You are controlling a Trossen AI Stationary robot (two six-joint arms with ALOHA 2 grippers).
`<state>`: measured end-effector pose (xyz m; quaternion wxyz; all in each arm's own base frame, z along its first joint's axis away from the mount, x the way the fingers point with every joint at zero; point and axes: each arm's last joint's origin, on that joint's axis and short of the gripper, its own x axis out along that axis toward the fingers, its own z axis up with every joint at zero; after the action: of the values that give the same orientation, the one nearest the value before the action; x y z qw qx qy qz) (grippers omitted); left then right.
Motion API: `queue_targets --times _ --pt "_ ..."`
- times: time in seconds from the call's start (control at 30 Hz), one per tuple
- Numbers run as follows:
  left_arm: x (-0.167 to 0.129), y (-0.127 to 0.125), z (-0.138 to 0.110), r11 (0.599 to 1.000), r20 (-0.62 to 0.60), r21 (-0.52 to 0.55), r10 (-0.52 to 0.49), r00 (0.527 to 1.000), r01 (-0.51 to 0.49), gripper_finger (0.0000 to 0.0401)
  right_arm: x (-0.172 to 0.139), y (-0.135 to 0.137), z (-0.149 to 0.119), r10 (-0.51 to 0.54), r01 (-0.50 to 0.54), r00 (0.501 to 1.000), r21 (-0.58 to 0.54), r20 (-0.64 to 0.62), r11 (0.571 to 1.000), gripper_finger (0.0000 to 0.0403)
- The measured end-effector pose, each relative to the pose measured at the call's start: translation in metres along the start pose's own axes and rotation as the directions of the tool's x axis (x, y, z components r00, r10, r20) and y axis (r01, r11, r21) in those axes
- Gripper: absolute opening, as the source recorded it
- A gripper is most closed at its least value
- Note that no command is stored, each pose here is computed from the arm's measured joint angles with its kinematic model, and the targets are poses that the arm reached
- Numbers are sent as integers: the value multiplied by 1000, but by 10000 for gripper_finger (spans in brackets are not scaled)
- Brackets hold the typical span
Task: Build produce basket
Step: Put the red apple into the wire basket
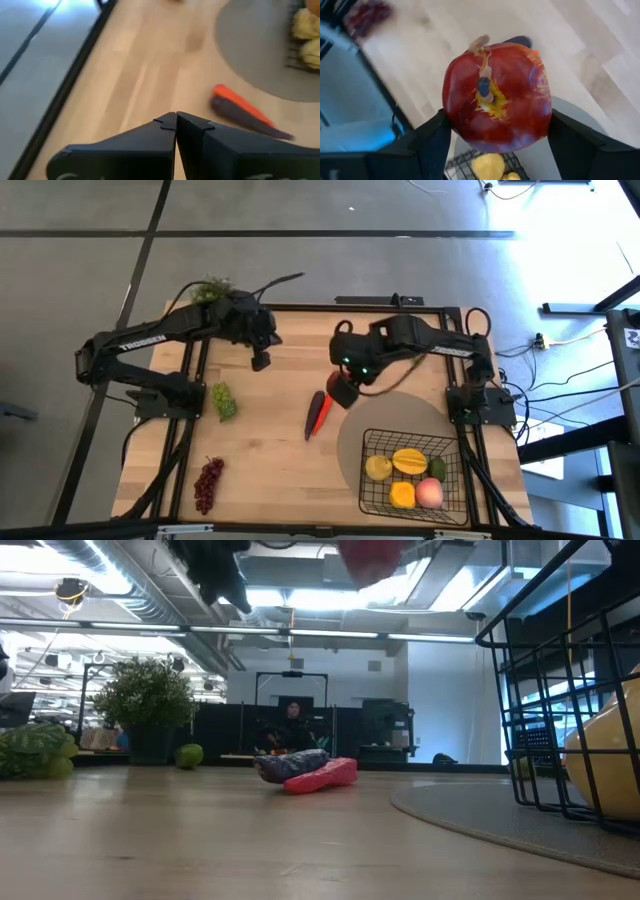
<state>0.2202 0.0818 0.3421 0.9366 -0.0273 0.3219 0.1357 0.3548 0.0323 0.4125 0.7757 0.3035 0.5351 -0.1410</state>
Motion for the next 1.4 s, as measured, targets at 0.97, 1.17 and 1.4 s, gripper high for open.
queue_targets --times 0.97,1.17,1.4 --pt "-26 -83 -1 936 48 124 -336 940 329 0 15 77 -170 -112 130 988 182 -103 975 268" --pt "-28 -87 -1 929 49 136 -353 934 344 0 38 80 -194 -144 184 973 228 -178 956 268" --pt "-28 -87 -1 930 50 129 -352 935 343 0 80 85 -211 -94 135 980 235 -178 963 268"
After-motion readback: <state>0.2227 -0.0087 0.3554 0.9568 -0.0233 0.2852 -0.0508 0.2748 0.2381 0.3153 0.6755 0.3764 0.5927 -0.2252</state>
